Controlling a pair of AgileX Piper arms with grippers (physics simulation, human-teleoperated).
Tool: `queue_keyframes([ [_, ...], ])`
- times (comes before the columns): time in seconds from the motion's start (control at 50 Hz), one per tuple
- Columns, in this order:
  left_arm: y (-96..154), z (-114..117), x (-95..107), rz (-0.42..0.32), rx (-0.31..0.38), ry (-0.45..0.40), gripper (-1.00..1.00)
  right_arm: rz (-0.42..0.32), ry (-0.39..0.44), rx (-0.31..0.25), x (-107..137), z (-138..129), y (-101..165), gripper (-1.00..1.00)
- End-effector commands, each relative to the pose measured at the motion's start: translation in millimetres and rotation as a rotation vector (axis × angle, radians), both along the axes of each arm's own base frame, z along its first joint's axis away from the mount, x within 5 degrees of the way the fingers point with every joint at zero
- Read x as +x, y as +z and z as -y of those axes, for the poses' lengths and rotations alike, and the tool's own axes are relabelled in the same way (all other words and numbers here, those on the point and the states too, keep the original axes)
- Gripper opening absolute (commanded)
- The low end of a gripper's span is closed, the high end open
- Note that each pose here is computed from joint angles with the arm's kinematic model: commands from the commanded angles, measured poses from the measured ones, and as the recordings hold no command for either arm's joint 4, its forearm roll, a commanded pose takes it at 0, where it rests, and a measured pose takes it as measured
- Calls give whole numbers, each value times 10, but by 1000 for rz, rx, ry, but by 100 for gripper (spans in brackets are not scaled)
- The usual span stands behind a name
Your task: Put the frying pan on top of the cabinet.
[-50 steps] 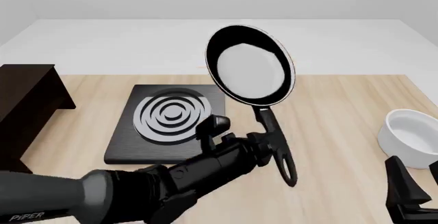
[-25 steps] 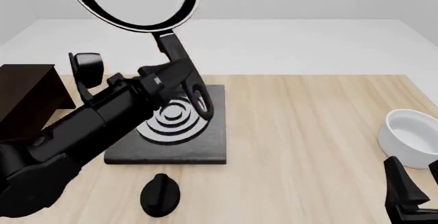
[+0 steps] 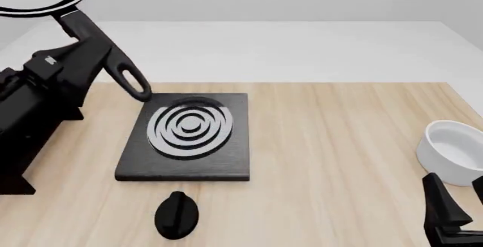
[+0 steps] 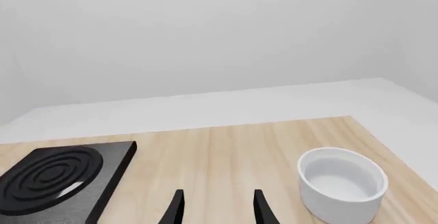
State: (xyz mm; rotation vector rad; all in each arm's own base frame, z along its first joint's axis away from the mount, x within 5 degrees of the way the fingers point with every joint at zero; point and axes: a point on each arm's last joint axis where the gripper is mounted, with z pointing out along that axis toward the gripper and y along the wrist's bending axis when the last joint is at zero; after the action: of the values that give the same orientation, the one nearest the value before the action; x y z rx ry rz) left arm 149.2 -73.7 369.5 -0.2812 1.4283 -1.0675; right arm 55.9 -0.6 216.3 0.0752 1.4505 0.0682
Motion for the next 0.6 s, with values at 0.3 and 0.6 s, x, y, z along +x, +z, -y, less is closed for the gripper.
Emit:
queue_keyframes([
  [0.3, -18, -419, -30, 15, -22, 231, -100, -2, 1, -5, 1, -1, -1, 100],
  [0.6, -170, -482, 64, -47, -96, 266, -100, -2, 2, -7, 1, -1, -3, 100],
])
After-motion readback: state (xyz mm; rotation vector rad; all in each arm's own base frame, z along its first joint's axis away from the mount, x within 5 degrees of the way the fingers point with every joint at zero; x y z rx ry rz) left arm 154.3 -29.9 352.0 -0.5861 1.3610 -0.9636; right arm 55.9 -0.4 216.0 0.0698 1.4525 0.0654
